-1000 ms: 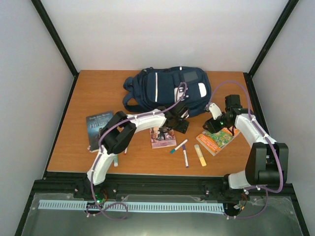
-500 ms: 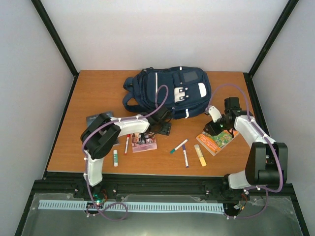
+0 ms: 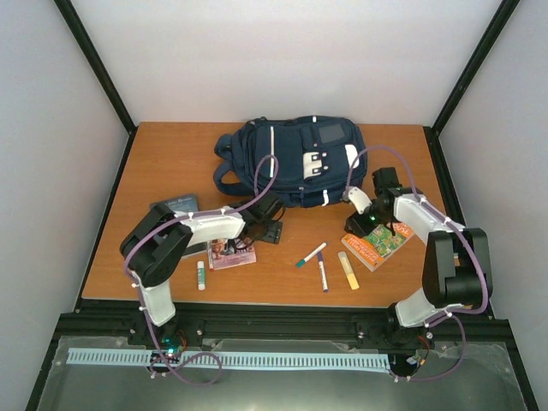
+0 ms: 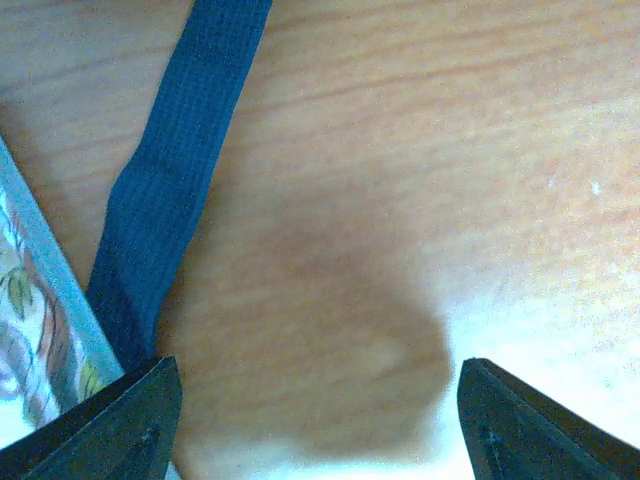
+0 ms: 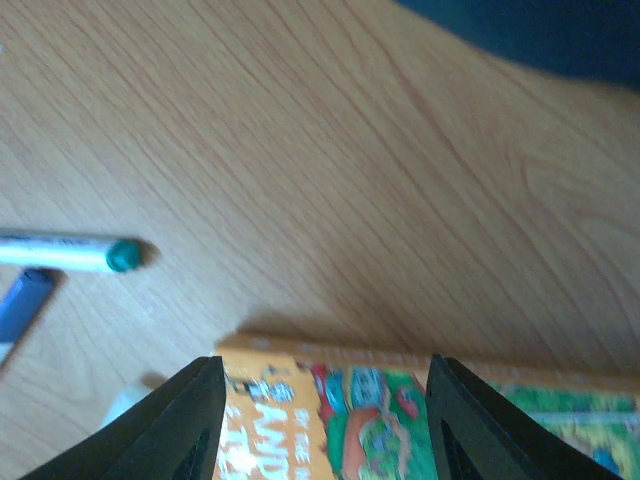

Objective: Pack the student bag
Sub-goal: Move the book to the center of the board.

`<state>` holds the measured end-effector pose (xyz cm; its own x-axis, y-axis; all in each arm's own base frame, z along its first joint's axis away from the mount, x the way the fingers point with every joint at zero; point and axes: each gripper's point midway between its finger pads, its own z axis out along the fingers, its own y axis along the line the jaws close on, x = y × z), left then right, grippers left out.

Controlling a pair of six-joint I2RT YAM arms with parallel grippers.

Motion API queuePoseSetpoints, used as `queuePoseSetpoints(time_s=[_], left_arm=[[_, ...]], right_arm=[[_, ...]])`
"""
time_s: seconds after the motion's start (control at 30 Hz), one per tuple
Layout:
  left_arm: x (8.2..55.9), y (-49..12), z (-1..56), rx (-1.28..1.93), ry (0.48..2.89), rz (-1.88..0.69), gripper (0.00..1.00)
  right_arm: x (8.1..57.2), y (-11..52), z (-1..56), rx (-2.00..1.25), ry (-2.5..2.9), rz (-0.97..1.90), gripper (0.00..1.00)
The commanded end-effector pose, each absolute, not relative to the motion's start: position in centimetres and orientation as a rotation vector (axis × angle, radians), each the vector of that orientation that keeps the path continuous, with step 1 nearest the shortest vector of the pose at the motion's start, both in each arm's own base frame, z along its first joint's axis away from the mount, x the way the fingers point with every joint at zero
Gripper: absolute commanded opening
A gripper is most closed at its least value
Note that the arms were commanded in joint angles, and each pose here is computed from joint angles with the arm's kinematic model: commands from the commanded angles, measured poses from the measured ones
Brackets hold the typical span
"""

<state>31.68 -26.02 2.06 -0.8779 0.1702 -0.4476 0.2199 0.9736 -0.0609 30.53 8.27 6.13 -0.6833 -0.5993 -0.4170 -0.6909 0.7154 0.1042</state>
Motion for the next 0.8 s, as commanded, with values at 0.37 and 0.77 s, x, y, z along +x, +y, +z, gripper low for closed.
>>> queuePoseSetpoints(time_s=[0.37, 0.77], left_arm=[[32.7, -23.3, 15.5, 0.221, 2.536, -0.207, 1.0], [39.8, -17.1, 17.4, -0.141, 2.533, -0.337, 1.0]], right_arm=[[29.0, 7.8, 1.3, -1.12, 2.671, 0.241, 0.52], [25.5, 2.6, 0.7, -1.063, 2.732, 0.136, 0.52]])
